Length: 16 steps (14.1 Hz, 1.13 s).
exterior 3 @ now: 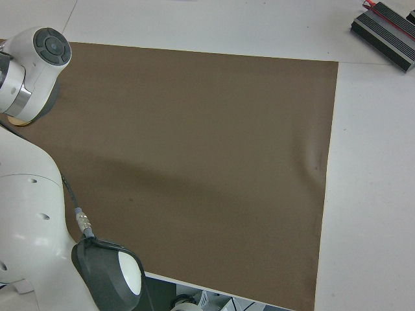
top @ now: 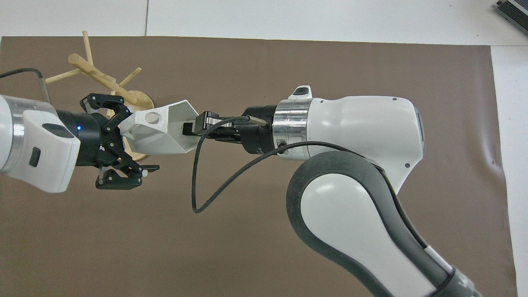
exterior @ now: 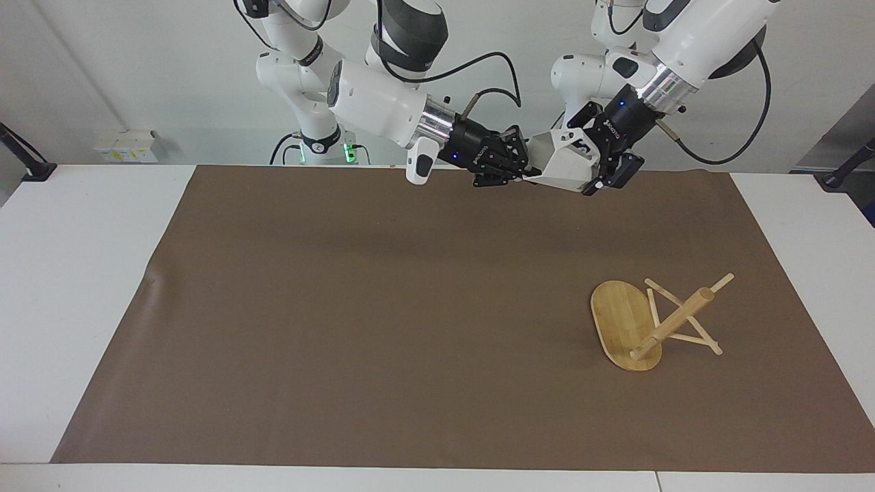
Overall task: Hang cup on rack
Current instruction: 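Carry the cup toward the left gripper while the left gripper approaches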
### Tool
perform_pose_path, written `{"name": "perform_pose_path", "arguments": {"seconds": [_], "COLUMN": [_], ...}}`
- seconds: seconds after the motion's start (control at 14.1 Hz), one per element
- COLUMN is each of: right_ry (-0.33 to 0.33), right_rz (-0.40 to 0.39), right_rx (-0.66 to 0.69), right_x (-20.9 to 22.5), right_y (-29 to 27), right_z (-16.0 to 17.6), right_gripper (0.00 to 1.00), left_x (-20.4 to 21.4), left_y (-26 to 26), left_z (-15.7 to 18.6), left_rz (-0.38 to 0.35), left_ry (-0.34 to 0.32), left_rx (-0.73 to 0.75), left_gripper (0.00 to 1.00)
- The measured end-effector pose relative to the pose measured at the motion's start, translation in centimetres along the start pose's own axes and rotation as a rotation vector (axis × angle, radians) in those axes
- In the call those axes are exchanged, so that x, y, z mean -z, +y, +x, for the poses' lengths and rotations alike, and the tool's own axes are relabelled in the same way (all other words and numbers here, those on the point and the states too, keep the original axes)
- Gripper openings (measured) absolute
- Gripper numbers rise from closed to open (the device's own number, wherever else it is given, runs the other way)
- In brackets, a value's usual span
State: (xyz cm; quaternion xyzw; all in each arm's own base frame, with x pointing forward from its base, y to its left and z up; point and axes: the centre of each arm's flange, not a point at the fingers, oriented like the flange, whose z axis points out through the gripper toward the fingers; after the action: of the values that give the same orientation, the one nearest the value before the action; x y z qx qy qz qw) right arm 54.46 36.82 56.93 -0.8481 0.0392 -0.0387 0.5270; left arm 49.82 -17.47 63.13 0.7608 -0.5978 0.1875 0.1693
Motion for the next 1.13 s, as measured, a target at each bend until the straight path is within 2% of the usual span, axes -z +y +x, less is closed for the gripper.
{"name": "perform_pose_path", "arguments": {"seconds": [0.85, 1.13], "right_ry": [0.007, 0.002], "right_rz": [0.000, 0.000], "right_rx": [0.003, 0.004], "right_x": [0.4, 0.1], "right_y": [-0.2, -0.2], "right_z": [0.1, -0.2], "right_gripper": [0.04, 0.04], "left_x": [0.1, -0.5], "left_y": [-0.2, -0.2], "left_z": [-0.1, -1.3], "left_rz": [-0.005, 0.007], "left_ry": [0.059, 0.117], "left_rx": [0.038, 0.044], "left_gripper": [1.00, 1.00]}}
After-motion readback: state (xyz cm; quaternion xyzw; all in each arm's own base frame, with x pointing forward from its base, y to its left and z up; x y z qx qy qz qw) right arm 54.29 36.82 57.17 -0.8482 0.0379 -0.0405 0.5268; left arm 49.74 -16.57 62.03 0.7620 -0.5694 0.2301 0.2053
